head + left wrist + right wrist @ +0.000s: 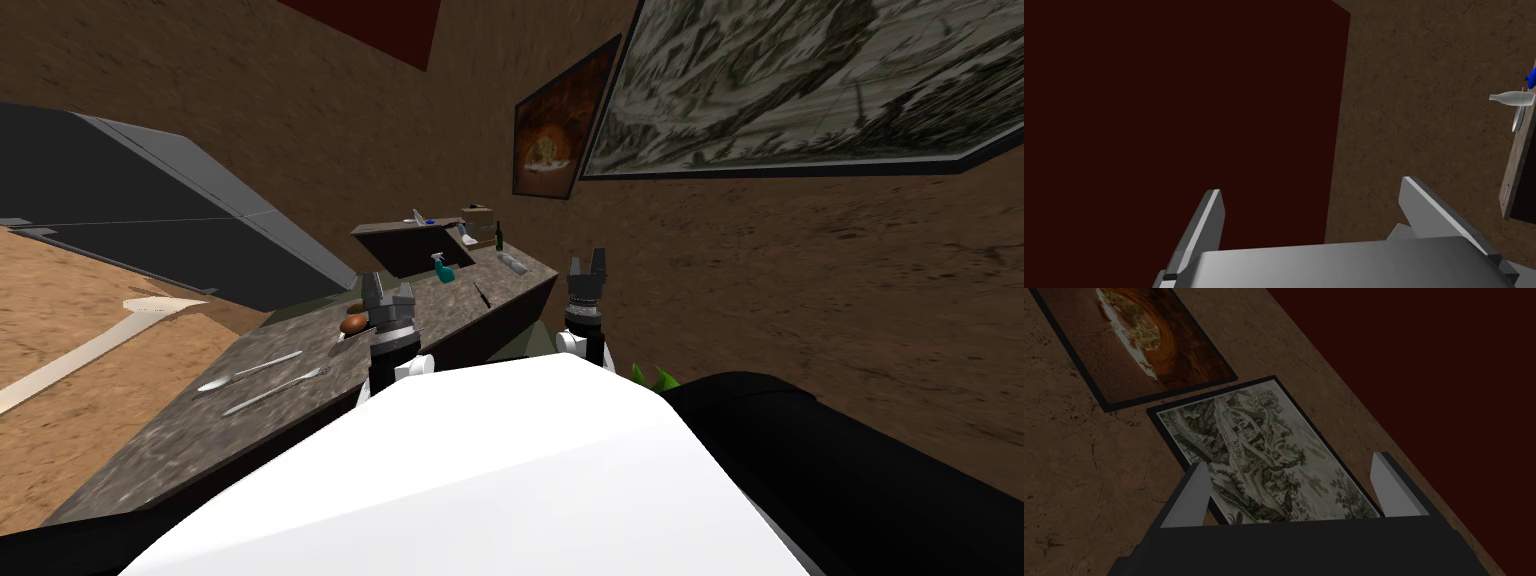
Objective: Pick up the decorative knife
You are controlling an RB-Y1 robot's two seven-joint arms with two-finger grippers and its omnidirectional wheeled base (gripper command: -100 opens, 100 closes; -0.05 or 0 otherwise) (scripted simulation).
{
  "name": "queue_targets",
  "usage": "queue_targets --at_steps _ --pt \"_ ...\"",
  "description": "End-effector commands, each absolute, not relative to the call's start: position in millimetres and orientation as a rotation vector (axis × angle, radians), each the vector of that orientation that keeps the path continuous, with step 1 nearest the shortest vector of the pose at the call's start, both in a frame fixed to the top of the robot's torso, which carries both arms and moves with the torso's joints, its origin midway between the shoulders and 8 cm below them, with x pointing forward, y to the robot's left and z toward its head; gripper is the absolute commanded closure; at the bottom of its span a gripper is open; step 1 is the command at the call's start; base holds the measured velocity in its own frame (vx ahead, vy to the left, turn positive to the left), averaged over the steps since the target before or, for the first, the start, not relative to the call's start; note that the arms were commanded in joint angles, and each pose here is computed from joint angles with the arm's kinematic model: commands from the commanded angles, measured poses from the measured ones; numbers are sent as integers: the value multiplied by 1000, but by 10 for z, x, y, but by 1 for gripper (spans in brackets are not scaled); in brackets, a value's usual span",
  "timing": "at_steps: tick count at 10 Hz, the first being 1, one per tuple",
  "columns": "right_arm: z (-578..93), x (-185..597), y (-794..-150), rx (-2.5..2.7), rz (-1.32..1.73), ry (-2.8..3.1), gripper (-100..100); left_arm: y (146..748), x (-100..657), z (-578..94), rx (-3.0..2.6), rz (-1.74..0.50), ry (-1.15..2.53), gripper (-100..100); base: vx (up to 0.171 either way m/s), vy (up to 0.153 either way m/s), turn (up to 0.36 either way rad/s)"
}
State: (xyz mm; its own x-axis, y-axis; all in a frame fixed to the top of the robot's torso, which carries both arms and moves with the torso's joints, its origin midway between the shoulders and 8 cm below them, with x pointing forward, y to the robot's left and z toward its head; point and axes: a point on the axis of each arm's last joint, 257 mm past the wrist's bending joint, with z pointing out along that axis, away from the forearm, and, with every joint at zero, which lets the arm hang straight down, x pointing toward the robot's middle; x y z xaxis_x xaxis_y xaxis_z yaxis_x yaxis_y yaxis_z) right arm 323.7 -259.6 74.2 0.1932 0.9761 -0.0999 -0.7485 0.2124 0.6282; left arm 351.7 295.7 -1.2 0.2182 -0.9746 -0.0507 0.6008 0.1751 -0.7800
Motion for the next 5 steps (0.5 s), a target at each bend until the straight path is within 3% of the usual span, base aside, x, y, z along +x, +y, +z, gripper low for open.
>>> queue_targets --at_steps 1,5 --pt "742 3237 -2596 502 1283 546 0 2918 3556 -37 -697 -1229 686 -100 2 -4 -14" --pt "742 3237 -2596 502 1283 546 0 2838 3735 -190 -674 -1208 828 -100 9 -12 -29"
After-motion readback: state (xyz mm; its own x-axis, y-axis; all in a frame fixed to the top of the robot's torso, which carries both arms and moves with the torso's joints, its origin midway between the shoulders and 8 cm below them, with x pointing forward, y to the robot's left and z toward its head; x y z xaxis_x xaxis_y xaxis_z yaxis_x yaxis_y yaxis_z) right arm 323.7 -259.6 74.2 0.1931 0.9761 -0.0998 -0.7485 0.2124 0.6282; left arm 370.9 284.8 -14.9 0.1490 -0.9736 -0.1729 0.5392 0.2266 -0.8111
